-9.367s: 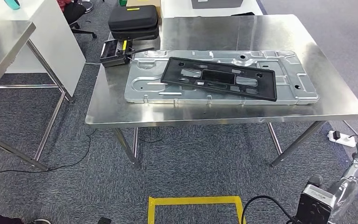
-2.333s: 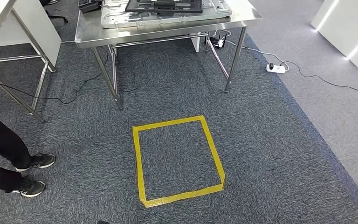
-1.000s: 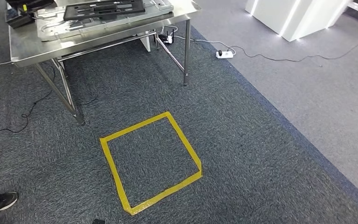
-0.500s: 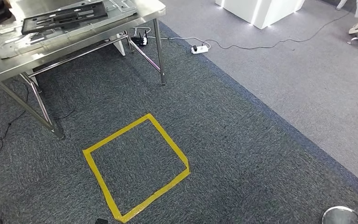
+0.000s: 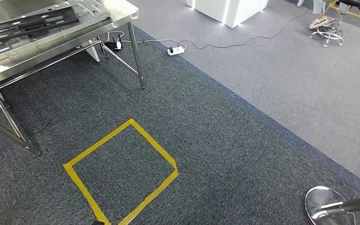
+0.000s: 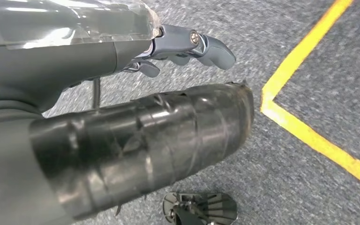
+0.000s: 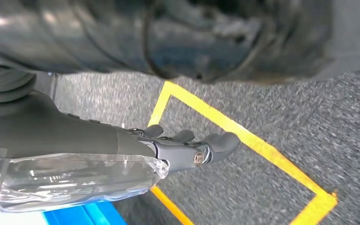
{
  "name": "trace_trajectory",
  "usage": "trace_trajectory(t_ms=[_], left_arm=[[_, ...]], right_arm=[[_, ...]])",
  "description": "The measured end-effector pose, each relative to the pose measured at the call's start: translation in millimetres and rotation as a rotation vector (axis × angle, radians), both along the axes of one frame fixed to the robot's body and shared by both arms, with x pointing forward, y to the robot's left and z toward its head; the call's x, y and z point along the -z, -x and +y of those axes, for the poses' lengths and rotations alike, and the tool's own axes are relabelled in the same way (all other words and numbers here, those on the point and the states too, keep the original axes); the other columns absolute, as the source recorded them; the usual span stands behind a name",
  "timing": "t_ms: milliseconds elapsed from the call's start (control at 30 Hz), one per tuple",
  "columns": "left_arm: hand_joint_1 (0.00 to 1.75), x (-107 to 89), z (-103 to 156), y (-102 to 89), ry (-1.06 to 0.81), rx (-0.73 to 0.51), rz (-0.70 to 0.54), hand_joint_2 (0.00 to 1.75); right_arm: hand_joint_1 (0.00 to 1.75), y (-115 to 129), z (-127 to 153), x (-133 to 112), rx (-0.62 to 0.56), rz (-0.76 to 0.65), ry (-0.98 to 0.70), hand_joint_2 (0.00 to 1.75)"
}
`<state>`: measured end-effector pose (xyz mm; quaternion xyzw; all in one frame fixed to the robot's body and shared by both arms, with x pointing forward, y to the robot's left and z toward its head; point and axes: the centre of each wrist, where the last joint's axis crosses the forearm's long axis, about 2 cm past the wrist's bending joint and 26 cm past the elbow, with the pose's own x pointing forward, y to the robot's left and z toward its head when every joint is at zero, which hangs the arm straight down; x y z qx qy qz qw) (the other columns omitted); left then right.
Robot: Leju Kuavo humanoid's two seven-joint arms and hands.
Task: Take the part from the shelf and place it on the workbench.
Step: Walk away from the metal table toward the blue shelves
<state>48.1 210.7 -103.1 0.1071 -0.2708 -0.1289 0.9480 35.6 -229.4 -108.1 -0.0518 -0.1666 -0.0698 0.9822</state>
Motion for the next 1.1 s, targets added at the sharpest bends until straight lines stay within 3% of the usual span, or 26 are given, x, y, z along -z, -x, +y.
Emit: trace_trajectory(t_ms=[1100], left_arm=[[0.00,0.1,0.4,0.5,0.000,-0.005,0.002,0.00]], right_arm=[[0.00,-0.8,-0.2,-0.1,0.000,-0.002,0.000,0.00]])
